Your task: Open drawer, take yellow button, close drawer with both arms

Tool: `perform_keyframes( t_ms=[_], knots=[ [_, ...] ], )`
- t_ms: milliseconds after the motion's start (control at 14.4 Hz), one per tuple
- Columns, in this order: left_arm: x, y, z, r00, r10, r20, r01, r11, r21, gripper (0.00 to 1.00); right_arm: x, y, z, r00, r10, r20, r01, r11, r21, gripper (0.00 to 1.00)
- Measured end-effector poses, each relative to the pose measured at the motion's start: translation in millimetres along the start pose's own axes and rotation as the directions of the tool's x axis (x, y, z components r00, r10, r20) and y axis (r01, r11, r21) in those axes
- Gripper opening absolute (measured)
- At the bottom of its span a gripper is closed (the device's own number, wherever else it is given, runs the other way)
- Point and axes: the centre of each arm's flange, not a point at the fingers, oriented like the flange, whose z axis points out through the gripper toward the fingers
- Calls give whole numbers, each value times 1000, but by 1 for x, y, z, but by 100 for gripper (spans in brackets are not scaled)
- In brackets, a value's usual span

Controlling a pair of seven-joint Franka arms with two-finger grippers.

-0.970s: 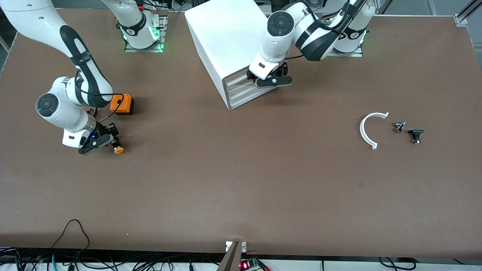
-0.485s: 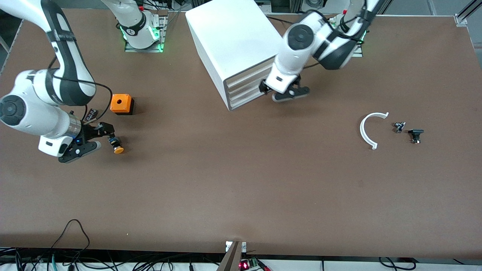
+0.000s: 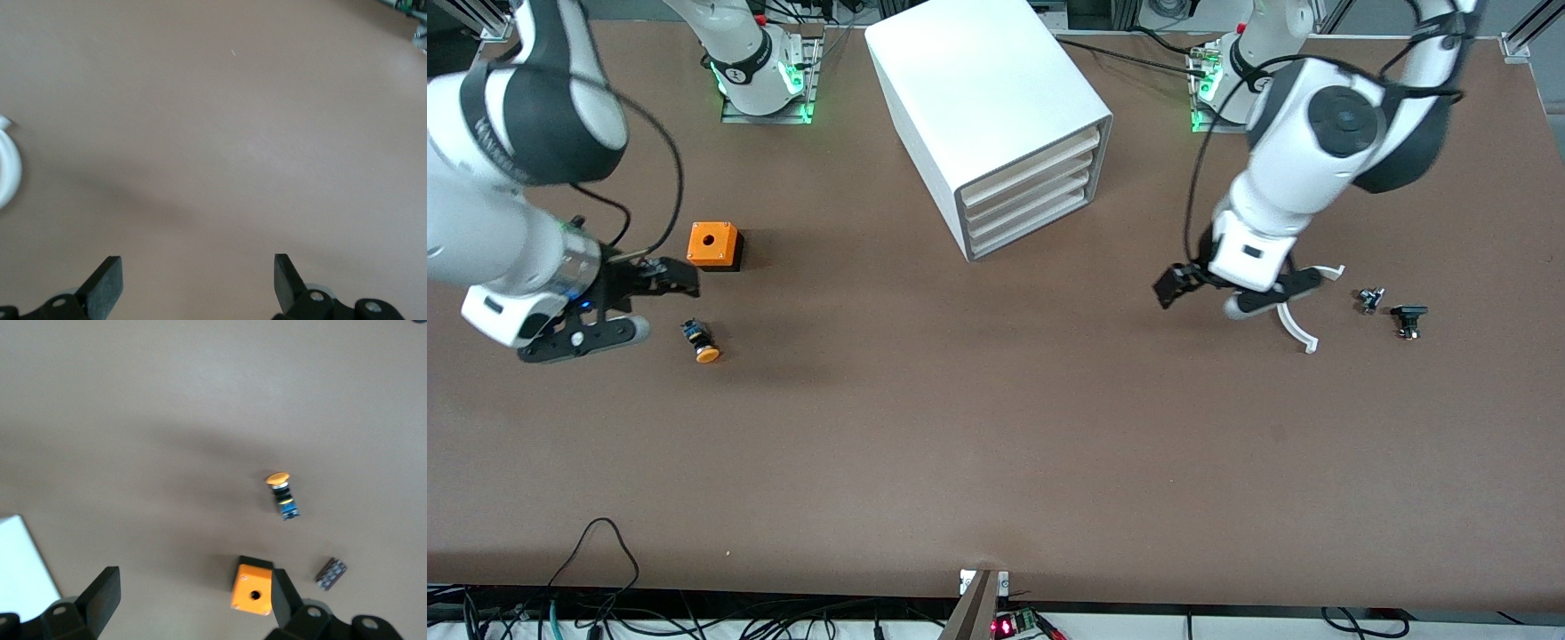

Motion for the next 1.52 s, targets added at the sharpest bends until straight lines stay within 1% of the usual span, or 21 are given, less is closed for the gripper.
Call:
perform_keyframes(
  t_ms=[69, 139, 277, 416, 554, 832, 1178, 1386, 1525],
  knots=[
    [13, -12, -17, 1000, 7, 6, -7, 1000, 19, 100, -4, -11, -14, 1000, 13, -21, -13, 1000, -10, 100],
    [25, -26, -35, 1000, 19, 18, -19, 999, 39, 100, -8, -7, -25, 999, 35, -40, -36, 999, -19, 100],
    [48, -58, -72, 998, 44, 39, -47, 996, 70, 100, -17, 40, -43, 990, 116, -75, -120, 992, -44, 100],
    [68, -94, -104, 996, 65, 61, -71, 993, 91, 100, -26, 92, -54, 975, 193, -106, -200, 978, -59, 100],
    [78, -124, -128, 994, 82, 79, -90, 990, 105, 100, -35, 117, -57, 966, 236, -109, -244, 968, -63, 100],
    [78, -149, -155, 992, 91, 84, -100, 989, 113, 100, -51, 121, -62, 962, 249, -116, -258, 964, -67, 100],
    [81, -167, -161, 988, 126, 93, -136, 984, 113, 100, -76, 126, -77, 961, 238, -141, -250, 966, -72, 100],
    [80, -167, -161, 986, 128, 103, -139, 984, 115, 100, -81, 142, -70, 958, 254, -130, -265, 961, -74, 100],
    [79, -167, -161, 986, 128, 104, -140, 983, 115, 100, -83, 143, -68, 958, 263, -116, -272, 960, -70, 100]
  ],
)
